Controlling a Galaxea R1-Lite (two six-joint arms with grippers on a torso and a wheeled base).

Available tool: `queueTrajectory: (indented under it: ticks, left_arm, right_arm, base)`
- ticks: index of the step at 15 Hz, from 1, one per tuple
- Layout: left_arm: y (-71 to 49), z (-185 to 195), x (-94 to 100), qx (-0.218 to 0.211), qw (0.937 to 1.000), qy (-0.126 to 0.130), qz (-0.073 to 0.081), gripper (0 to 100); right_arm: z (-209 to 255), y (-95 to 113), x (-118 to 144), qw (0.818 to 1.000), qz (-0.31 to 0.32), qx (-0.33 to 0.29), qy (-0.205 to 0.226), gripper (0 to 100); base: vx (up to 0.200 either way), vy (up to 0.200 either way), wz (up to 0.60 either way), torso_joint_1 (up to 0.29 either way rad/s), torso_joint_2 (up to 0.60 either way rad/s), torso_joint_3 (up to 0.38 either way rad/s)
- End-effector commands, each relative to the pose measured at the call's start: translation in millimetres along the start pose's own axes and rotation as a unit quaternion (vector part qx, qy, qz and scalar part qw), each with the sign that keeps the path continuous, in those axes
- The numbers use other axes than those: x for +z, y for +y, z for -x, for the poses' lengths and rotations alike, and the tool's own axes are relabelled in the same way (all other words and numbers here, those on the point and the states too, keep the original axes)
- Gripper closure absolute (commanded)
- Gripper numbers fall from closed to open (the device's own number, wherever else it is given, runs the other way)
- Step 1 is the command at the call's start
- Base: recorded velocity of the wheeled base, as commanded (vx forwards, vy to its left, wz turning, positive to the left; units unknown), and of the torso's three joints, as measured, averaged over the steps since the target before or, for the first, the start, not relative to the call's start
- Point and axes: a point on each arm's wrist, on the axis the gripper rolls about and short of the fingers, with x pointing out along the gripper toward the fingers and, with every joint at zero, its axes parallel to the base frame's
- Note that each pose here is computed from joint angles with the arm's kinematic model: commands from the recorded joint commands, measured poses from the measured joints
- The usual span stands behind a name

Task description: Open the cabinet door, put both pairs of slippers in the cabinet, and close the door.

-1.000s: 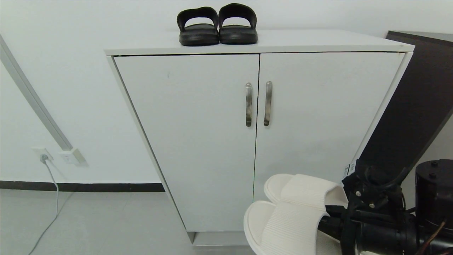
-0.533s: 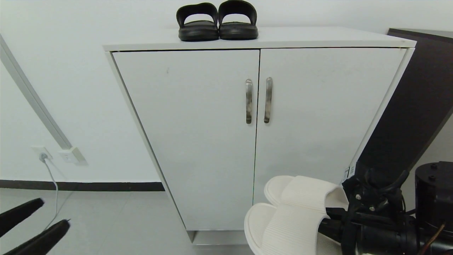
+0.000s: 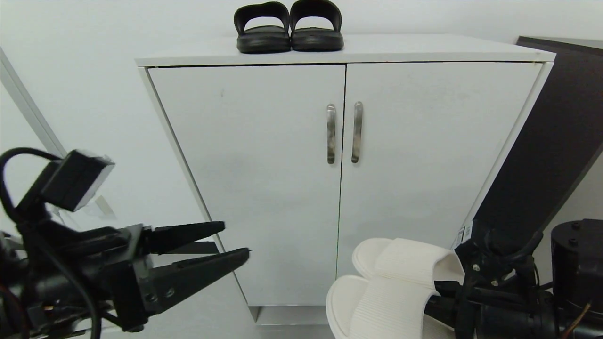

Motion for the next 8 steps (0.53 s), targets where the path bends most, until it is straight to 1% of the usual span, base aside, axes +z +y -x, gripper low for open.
queueTrajectory:
  ticks: [1,2,4,5,7,8]
  left_arm:
    - [-12.1,-49,13.2,-0.072,0.9972,0.018,0.001,0]
    - [-18.9,-58,22.5,-0.091,0.9958,0.010,-0.002,0]
    - [-23.0,-78,33.7,-0.103,0.9947,0.004,-0.005,0]
    - [-23.1,-99,40.9,-0.100,0.9950,0.001,-0.005,0]
    - [-25.6,-120,44.8,-0.099,0.9950,0.001,0.007,0]
    - [-25.6,-123,45.5,-0.100,0.9950,-0.001,0.007,0]
  right_arm:
    - [-1,0,-1,1.000,-0.001,0.000,0.002,100]
    - [0,0,0,1.000,0.000,0.000,0.001,100]
    - [-1,0,-1,1.000,-0.001,0.000,0.002,100]
    - [-1,0,-1,1.000,-0.001,0.000,0.002,100]
    - [0,0,0,1.000,0.000,0.000,0.001,100]
    - [0,0,0,1.000,0.000,0.000,0.001,100]
  base:
    - [0.000,0.000,0.00,0.000,0.00,0.000]
    - [0.000,0.000,0.00,0.000,0.00,0.000]
    - [0.000,0.000,0.00,0.000,0.00,0.000]
    - [0.000,0.000,0.00,0.000,0.00,0.000]
    - [0.000,0.000,0.00,0.000,0.00,0.000]
    - [0.000,0.000,0.00,0.000,0.00,0.000]
